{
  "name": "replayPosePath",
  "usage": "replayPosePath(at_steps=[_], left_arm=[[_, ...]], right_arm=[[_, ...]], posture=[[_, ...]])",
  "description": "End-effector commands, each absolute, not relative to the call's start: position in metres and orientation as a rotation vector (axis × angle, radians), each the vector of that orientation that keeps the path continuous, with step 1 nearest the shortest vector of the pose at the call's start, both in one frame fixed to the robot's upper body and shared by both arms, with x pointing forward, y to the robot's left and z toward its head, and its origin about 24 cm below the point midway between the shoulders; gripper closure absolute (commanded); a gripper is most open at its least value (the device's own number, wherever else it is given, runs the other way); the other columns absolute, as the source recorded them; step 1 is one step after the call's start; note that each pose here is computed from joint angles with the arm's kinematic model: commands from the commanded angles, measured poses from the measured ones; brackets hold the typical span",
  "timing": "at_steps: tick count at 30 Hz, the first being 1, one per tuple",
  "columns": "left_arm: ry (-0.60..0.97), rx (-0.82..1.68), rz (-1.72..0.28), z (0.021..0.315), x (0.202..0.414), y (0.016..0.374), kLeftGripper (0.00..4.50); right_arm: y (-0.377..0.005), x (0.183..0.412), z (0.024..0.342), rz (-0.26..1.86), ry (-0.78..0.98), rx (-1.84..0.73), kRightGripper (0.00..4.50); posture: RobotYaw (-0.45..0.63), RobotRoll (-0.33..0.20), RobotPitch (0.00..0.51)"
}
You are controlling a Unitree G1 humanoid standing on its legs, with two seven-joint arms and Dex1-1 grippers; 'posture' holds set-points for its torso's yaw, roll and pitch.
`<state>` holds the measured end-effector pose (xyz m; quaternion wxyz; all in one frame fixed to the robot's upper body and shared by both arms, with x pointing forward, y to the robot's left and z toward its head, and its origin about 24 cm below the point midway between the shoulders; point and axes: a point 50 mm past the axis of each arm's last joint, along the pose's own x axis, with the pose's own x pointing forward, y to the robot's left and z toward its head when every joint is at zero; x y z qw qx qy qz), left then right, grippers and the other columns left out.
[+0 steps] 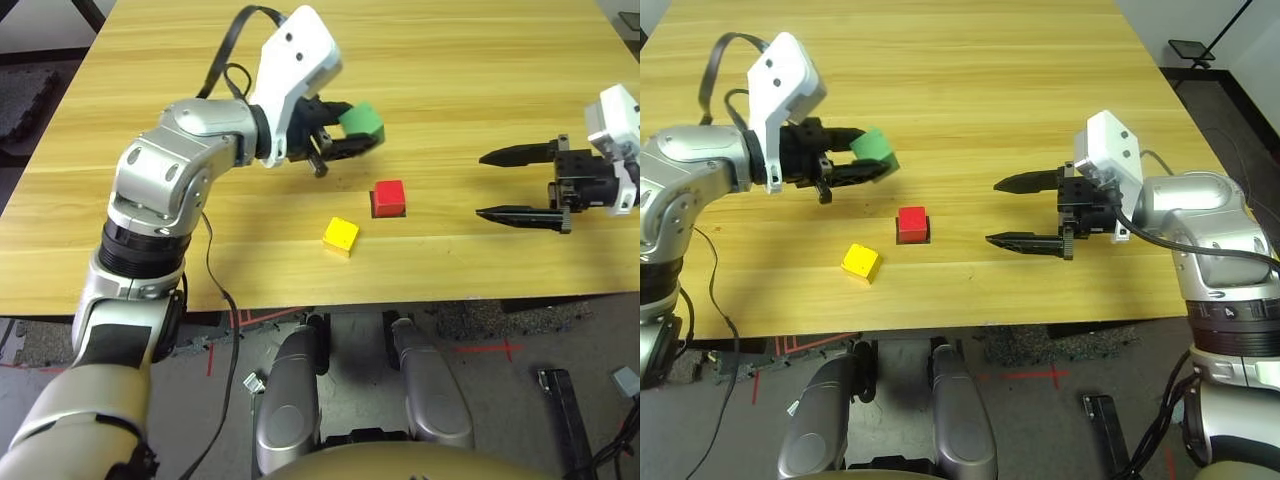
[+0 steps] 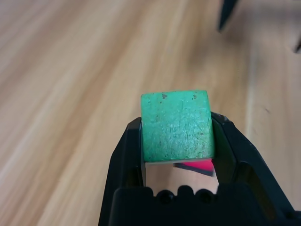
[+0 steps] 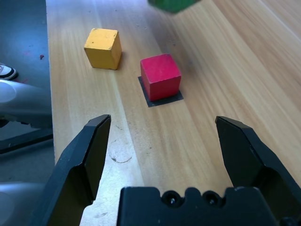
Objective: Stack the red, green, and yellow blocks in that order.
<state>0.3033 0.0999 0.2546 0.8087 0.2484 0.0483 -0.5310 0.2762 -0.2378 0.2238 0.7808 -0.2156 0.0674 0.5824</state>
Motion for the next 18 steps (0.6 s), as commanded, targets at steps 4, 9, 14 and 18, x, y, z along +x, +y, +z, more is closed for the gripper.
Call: replayPosePath(at_steps=[4,9,14,18], left_arm=[[0.065,0.72,-1.268,0.251,0.308,0.073,2.45],[0.066,0.776,-1.328,0.246,0.31,0.062,2.45],[0.106,0.792,-1.333,0.239,0.312,0.059,2.45],[0.119,0.783,-1.32,0.235,0.315,0.057,2.45]], right_arm=[[-0.241,0.273,0.229,1.246,0.133,-0.487,0.0],[-0.239,0.27,0.229,1.245,0.13,-0.486,0.0],[-0.24,0.268,0.228,1.24,0.133,-0.483,0.0],[-0.24,0.267,0.228,1.234,0.131,-0.482,0.0]], posture=[[0.16,0.101,0.25],[0.14,0.095,0.256],[0.12,0.094,0.26],[0.12,0.094,0.259]])
